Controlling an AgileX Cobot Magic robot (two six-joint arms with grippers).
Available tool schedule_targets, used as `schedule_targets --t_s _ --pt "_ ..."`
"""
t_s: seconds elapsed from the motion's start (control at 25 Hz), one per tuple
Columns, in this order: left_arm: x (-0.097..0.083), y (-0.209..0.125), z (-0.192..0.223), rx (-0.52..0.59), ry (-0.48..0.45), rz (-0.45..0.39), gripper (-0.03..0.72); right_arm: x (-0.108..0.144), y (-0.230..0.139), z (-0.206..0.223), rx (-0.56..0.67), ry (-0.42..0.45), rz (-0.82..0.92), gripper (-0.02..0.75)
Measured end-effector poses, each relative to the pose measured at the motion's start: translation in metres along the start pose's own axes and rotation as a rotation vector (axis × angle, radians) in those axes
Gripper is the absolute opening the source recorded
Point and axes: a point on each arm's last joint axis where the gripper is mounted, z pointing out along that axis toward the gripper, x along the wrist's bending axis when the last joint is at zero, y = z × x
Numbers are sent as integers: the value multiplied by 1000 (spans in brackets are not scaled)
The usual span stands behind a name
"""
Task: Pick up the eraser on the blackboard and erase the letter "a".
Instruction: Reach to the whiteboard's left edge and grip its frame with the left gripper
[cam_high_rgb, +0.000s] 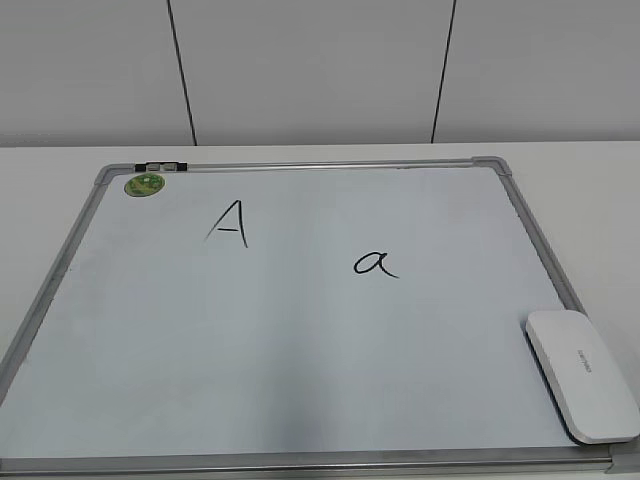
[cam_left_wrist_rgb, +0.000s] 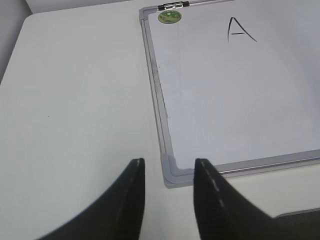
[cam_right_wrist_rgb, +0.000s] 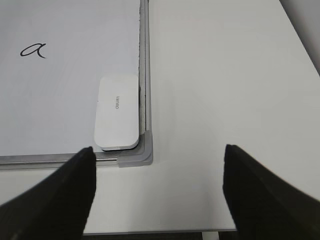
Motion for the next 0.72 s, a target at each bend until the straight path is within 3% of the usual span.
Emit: schedule_targets --t_s 0.52,0.72 --pt "0 4 -2 -30 3 1 258 0 0 0 0 0 0 587" --pt "1 24 -15 -192 18 3 403 0 0 0 0 0 0 587"
